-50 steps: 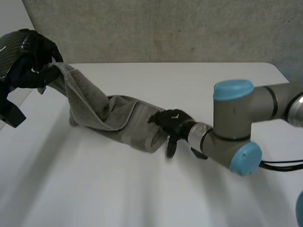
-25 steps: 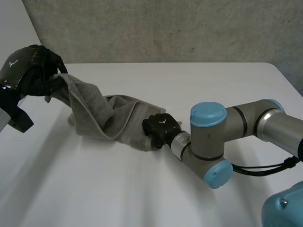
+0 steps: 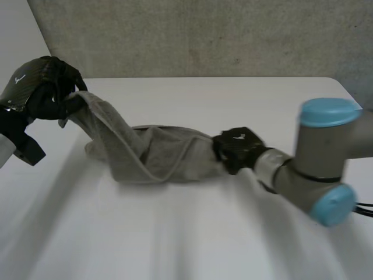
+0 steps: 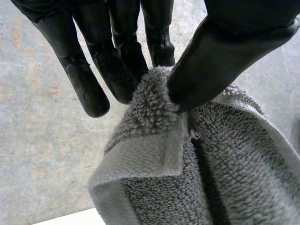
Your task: Fold the towel.
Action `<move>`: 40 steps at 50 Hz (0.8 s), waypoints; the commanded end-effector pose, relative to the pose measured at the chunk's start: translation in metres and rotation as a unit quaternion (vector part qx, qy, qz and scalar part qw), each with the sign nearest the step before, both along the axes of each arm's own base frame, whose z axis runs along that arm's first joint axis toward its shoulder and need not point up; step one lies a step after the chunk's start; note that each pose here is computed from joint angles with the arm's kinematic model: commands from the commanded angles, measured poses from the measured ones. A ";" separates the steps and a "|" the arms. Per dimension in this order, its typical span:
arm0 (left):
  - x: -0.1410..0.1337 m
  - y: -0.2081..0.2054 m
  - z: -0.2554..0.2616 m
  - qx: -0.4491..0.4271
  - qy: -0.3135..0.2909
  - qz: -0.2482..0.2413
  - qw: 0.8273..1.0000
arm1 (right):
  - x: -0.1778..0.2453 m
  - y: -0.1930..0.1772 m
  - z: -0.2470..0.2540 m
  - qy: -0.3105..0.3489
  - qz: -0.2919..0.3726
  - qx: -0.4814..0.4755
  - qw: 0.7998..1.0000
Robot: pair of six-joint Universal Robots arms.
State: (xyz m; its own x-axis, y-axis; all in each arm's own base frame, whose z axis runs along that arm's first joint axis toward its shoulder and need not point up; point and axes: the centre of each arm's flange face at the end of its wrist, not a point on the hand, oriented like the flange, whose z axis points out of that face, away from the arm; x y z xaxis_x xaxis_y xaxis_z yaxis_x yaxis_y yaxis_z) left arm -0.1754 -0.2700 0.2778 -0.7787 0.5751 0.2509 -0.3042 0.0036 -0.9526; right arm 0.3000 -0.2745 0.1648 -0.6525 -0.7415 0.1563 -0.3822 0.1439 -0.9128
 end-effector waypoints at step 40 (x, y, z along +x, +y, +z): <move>-0.018 0.012 -0.017 0.036 0.011 -0.039 0.999 | -0.015 -0.078 -0.016 -0.010 -0.047 0.045 0.998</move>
